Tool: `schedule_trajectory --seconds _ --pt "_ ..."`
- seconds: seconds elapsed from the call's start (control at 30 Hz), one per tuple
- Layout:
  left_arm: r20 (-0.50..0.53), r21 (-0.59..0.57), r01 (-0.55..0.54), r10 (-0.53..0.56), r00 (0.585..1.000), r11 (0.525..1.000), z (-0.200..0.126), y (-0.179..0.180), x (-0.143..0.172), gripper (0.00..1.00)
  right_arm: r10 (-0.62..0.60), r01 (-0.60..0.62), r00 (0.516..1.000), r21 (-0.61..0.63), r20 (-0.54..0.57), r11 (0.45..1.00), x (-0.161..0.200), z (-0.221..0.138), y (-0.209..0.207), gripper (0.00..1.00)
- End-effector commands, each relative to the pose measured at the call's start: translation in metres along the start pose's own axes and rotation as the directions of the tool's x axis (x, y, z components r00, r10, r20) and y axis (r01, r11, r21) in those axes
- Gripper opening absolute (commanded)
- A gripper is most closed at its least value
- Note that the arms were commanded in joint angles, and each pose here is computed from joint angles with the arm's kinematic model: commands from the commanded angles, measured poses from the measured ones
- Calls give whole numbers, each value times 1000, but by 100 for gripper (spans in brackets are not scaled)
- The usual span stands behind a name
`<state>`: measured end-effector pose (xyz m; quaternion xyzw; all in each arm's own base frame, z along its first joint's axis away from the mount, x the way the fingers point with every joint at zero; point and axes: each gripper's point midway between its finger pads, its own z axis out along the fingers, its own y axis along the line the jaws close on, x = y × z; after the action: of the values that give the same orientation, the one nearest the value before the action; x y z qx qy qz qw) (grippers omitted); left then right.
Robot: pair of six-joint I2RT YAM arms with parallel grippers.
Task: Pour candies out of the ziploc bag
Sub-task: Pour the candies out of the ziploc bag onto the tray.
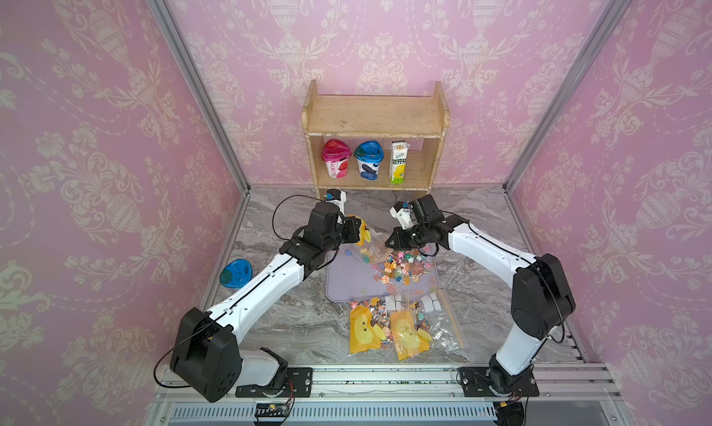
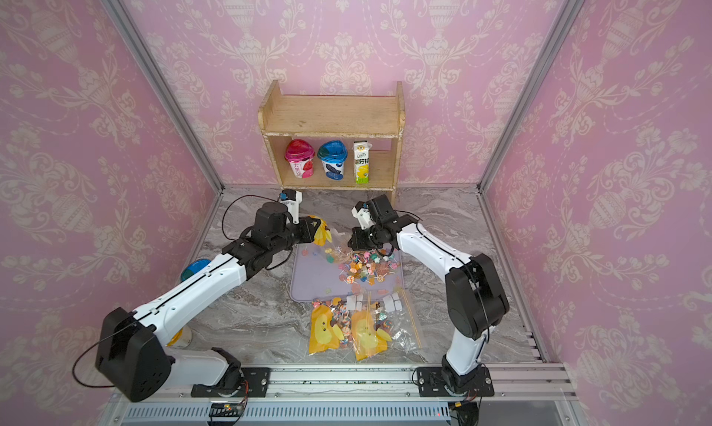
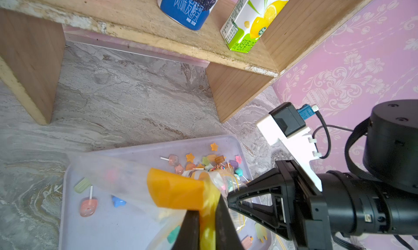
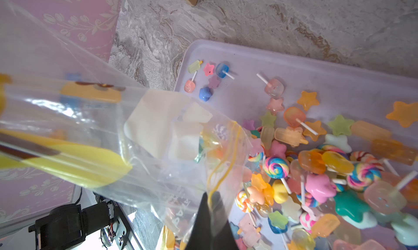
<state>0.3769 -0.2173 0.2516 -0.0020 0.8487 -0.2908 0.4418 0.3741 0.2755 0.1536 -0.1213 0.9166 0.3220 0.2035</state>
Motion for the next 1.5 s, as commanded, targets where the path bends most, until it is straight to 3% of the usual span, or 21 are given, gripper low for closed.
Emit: schedule_trajectory --seconds 0.0,0.4,0.63,0.9,1.13,1.33,1.47 --pt "121 -26 -19 22 992 999 -18 3 -31 0 52 -49 996 50 -77 998 20 12 -17 0" --pt "139 -27 -19 22 990 999 -26 5 -36 0 37 -33 997 58 -69 998 22 6 -14 0" --pt "115 -42 -6 11 993 999 -23 14 -23 0 56 -51 995 58 -87 997 29 13 -19 0" --pt "146 -48 -30 37 989 998 -33 10 -39 0 31 -27 998 58 -57 998 14 4 -11 0" --pt "111 -58 -3 10 994 998 -24 22 -20 0 55 -51 995 51 -85 997 24 16 -16 0" --pt "138 -53 -33 41 990 998 -29 13 -40 0 24 -21 998 55 -56 998 10 5 -8 0" --pt "123 -59 -26 33 992 998 -23 17 -36 0 36 -32 997 52 -63 998 11 9 -9 0"
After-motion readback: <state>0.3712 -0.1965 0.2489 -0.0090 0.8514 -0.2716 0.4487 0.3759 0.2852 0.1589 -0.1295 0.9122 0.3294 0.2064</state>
